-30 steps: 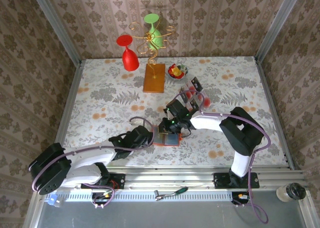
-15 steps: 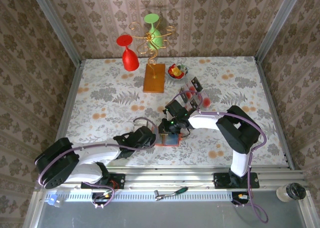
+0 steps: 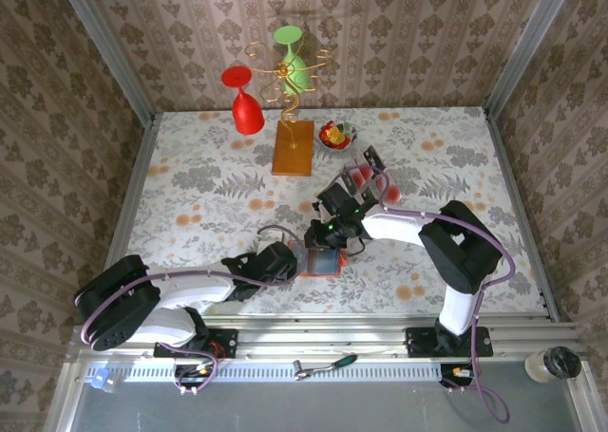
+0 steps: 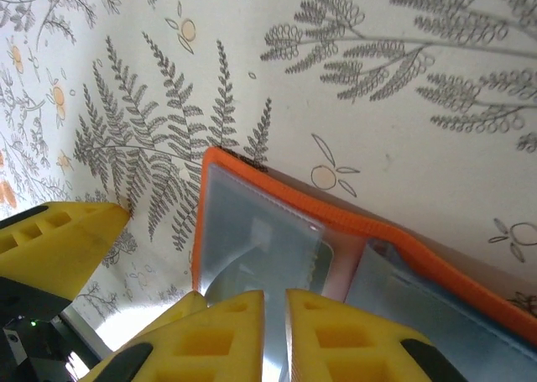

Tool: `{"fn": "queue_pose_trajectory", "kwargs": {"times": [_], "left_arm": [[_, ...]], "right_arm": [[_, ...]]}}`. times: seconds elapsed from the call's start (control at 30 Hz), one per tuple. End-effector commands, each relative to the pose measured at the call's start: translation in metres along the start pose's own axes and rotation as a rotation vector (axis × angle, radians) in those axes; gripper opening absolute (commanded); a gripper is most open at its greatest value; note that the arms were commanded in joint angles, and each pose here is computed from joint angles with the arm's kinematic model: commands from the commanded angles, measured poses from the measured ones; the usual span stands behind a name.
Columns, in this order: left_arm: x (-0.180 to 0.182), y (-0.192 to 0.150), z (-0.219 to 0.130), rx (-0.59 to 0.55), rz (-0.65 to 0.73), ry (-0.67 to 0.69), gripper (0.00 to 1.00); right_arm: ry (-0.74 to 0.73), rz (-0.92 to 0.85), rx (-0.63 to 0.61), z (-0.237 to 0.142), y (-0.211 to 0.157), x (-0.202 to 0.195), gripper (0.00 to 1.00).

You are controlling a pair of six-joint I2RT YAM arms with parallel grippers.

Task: Put the credit cards into the card holder
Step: Press the card holder at the center of the table.

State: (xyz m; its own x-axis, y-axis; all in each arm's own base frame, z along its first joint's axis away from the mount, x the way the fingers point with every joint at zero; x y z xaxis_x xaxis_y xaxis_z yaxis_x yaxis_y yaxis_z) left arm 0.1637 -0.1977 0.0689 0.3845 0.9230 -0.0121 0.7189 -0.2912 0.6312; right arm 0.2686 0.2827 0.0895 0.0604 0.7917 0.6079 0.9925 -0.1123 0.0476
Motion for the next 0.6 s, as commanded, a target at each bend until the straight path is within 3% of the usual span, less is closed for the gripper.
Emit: {"fn": "queue_pose_trajectory", "kwargs": {"times": [0.0, 0.57], "left_arm": [[0.0, 0.003, -0.002, -0.013, -0.009, 0.017, 0.74], [-0.002, 0.015, -0.014, -0.056, -0.014, -0.003, 0.75]], "right_arm": [[-0.025, -0.027, -0.004, -0.005, 0.002, 0.001, 0.16], [-0.033, -0.027, 0.054, 0.02, -0.006, -0.001, 0.15]]}}
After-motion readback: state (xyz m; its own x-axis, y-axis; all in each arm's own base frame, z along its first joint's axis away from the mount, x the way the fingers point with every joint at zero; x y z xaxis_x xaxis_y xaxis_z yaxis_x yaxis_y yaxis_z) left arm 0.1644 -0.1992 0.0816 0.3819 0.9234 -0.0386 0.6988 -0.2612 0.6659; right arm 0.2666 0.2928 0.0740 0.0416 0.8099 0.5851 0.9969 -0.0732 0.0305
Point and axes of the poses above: each hand's point on the last joint's axis, 136 mm out from that joint toward the fingers, its own z axis out along the fingers, its own x axis along the line the jaws close on, y = z × x, the point moved 6 cm from there along -z, back along the fingers, and after that the axes turned 10 degrees about z, right-handed, at the moved point
